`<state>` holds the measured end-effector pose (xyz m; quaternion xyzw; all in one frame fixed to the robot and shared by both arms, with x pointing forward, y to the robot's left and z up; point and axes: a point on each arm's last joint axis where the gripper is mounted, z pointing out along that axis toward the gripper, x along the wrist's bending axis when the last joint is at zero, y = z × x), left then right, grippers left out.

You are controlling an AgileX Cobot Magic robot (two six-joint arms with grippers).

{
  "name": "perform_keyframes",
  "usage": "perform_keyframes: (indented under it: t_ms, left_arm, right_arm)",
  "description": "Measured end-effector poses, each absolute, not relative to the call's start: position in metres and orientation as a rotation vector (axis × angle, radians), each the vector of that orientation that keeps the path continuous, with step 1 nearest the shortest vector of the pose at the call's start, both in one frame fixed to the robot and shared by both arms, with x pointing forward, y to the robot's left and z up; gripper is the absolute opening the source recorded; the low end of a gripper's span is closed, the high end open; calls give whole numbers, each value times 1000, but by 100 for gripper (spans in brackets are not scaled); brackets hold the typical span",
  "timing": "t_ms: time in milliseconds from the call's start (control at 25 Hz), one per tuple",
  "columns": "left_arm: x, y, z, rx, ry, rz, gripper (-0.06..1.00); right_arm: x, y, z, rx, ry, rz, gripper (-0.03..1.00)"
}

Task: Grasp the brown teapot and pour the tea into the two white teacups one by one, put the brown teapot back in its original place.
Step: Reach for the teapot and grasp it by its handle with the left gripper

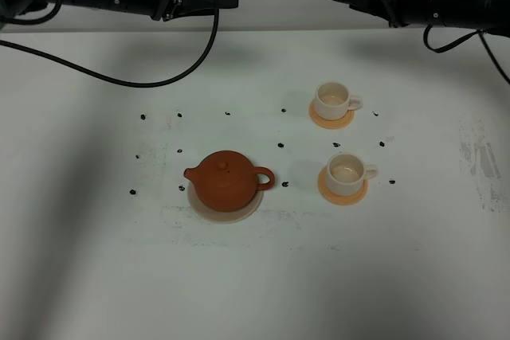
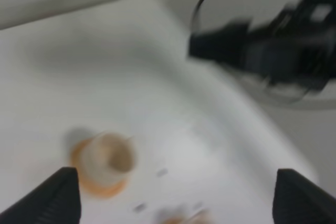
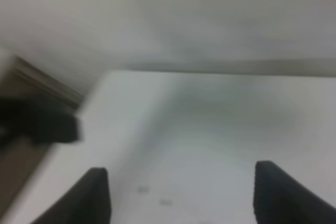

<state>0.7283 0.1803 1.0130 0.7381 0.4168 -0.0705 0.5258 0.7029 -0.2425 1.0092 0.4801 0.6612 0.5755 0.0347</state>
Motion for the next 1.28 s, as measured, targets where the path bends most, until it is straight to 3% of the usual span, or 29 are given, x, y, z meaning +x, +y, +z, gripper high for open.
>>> perform_keyframes:
  t_ms: [320, 800, 1280]
  left_arm:
    - [726, 203, 1033, 2038, 1161, 151, 68]
    - [677, 228, 1104, 2144, 1185, 469, 67]
    - [604, 247, 1100, 2100, 1208, 685, 66]
  right_arm:
    - [693, -265, 1046, 1405, 2011, 1296, 59]
    - [641, -275, 1142, 1251, 1891, 1060, 58]
    - [574, -265, 1208, 1182, 1874, 1068, 56]
